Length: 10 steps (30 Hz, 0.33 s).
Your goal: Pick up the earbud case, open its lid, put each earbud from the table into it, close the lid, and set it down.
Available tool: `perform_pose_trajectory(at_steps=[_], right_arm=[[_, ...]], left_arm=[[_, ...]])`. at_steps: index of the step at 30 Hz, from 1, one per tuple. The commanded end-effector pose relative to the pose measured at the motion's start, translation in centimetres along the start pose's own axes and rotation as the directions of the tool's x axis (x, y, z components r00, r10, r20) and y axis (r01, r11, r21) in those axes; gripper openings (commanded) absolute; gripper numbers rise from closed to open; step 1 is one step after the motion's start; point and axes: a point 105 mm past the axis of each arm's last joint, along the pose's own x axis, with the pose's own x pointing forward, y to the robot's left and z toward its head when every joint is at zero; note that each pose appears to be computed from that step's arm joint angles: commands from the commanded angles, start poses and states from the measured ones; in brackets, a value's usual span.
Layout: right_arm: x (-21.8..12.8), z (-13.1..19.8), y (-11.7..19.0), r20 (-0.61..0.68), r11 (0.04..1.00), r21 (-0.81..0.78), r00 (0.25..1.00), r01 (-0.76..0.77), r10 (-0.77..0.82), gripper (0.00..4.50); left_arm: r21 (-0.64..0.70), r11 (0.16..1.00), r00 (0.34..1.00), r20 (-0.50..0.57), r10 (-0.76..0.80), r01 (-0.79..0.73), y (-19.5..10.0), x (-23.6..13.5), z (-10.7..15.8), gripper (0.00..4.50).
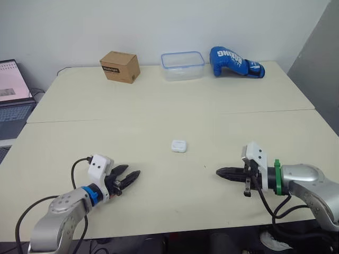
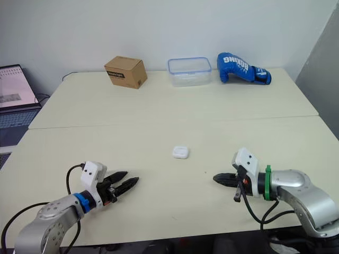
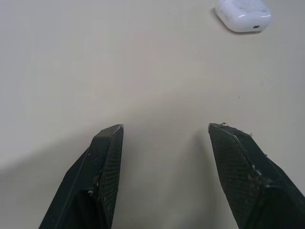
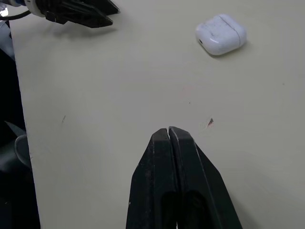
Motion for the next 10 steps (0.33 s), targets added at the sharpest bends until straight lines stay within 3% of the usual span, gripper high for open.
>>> perform_pose_trajectory(at_steps=[1,6,10], right_arm=[[-0.7,0.4,0.5,0.027,1.000,-0.003,1.000,0.017,-0.017,0.00],[-0.8,-0.1,0.7,0.000,1.000,0.007,1.000,0.008,-0.008,0.00],[-0.6,0.2,0.4,-0.017,1.000,-0.011,1.000,0.007,-0.007,0.00]], left_arm=[[0.047,0.996,0.997,0.026,0.073,-0.074,1.1,-1.2,0.6,2.97],[0.046,0.997,0.998,0.018,0.068,-0.069,0.8,-2.0,0.5,2.97],[0.040,0.999,0.997,0.082,0.001,-0.004,-0.2,-2.1,1.0,2.97]])
